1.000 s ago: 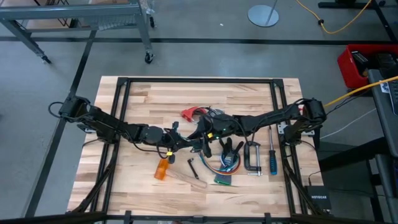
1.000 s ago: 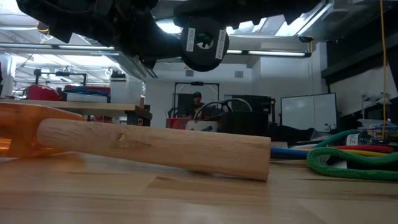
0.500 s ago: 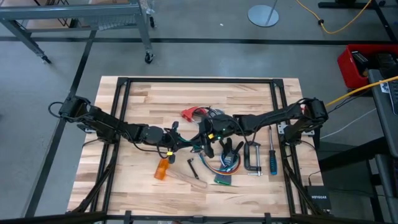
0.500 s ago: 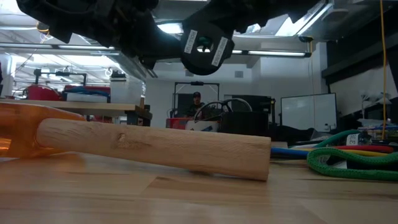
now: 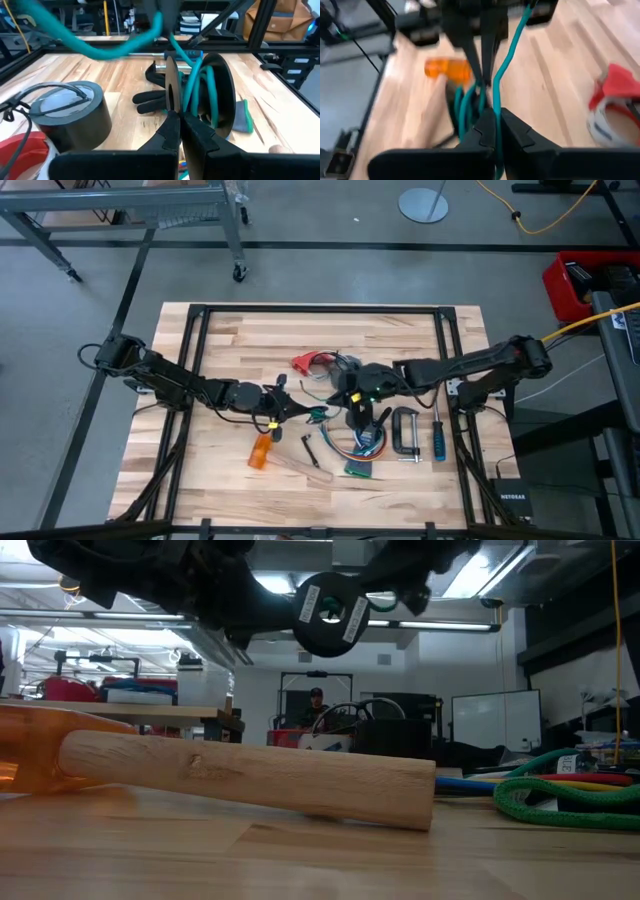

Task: Coil cords
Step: Uncoil the blue wire from the spool

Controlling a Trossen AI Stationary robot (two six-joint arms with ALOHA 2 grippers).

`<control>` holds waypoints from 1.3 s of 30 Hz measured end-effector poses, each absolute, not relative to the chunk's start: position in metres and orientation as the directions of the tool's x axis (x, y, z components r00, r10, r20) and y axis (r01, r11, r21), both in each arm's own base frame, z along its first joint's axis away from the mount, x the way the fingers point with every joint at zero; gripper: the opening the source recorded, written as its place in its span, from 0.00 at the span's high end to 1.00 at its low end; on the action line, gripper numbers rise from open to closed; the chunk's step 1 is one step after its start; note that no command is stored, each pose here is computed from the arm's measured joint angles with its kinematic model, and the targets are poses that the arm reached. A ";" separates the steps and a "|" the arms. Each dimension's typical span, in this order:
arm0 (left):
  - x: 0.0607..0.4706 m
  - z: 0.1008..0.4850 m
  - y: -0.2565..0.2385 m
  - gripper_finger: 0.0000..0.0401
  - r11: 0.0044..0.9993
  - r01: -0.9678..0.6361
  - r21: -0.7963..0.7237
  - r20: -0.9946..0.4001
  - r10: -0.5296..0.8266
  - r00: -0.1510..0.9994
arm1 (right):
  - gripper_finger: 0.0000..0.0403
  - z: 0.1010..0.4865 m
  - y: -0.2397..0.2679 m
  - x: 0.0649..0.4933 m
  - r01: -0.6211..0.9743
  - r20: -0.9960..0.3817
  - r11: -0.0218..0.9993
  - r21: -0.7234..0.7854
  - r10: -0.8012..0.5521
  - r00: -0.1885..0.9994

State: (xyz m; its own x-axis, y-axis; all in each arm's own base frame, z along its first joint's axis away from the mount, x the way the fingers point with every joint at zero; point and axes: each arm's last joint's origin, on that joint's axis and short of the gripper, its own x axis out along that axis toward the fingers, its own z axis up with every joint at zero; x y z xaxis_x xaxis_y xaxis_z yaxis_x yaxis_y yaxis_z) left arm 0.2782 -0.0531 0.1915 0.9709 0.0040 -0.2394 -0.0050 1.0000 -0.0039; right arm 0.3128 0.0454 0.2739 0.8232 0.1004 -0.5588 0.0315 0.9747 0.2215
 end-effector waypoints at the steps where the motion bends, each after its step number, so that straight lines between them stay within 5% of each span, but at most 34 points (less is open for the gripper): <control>1: 0.278 0.192 -0.053 1.00 1.000 -0.010 -0.004 -0.234 0.009 0.972 | 0.98 0.273 0.049 0.310 0.042 -0.581 0.976 0.212 0.092 0.809; 10: 0.278 0.192 -0.049 1.00 0.991 -0.134 0.026 -0.225 0.136 0.965 | 0.98 0.262 0.080 0.293 0.096 -0.689 0.978 0.187 0.061 0.723; 22: 0.278 0.192 -0.049 1.00 0.990 -0.140 0.033 -0.230 0.144 0.962 | 0.98 0.254 0.102 0.278 0.170 -0.753 0.973 0.158 0.008 0.658; 39: 0.274 0.179 -0.048 1.00 0.989 -0.146 0.024 -0.356 0.145 0.923 | 0.98 0.272 0.099 0.296 0.131 -0.562 0.979 0.155 -0.022 0.827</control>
State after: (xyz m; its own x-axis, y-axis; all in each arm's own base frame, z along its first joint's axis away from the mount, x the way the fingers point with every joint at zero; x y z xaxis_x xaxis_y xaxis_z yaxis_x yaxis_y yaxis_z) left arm 0.2739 -0.0483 0.1791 0.9232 0.1446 -0.3562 -0.1456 0.9890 0.0241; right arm 0.2962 0.0991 0.2719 0.8266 -0.0216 -0.5624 0.1311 0.9792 0.1551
